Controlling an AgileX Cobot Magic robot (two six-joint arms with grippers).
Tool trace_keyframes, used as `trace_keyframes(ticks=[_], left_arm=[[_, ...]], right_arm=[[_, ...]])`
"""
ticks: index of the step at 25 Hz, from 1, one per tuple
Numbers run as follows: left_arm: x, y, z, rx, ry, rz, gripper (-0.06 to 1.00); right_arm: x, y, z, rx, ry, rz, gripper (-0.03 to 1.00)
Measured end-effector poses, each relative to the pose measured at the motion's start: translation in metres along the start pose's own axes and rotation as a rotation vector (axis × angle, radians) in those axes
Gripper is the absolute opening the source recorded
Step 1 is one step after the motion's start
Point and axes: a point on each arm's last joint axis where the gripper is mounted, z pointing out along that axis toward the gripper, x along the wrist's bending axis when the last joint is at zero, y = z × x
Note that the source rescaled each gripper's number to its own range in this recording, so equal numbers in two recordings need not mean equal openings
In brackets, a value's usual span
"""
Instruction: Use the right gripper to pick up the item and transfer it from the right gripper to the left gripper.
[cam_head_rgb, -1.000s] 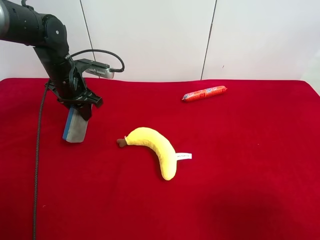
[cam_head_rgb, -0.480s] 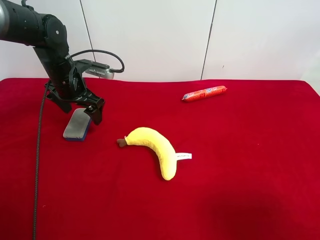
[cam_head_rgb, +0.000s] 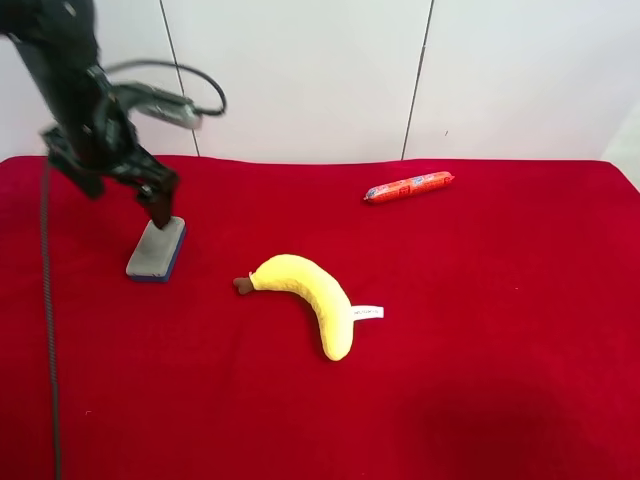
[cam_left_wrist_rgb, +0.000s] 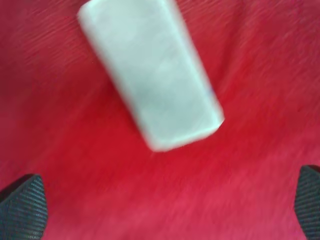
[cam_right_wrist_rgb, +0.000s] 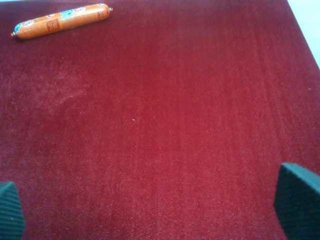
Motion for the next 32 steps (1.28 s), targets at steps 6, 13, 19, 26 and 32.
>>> trace_keyframes(ticks=[6,13,19,26,32], left_arm=[[0.007,-0.037,-0.086,-0.097,0.055,-0.069,1.0],[0.0,-0.121,-0.138,-0.238,0.064,-0.126,1.0],[-0.01,-0.207,-0.15,-0.358,0.065,-0.165,1.0],[-0.022,-0.303,-0.154,-0.623,0.073,-0.216,1.0],[-0.031,-0.355,-0.143,-0.822,0.062,-0.236,1.0]], right_arm=[[0.0,0.0,0.0,0.0,0.0,0.0,1.0],[0.0,0.0,0.0,0.0,0.0,0.0,1.0],[0.0,0.0,0.0,0.0,0.0,0.0,1.0],[0.0,0.0,0.0,0.0,0.0,0.0,1.0],[0.0,0.0,0.0,0.0,0.0,0.0,1.0]])
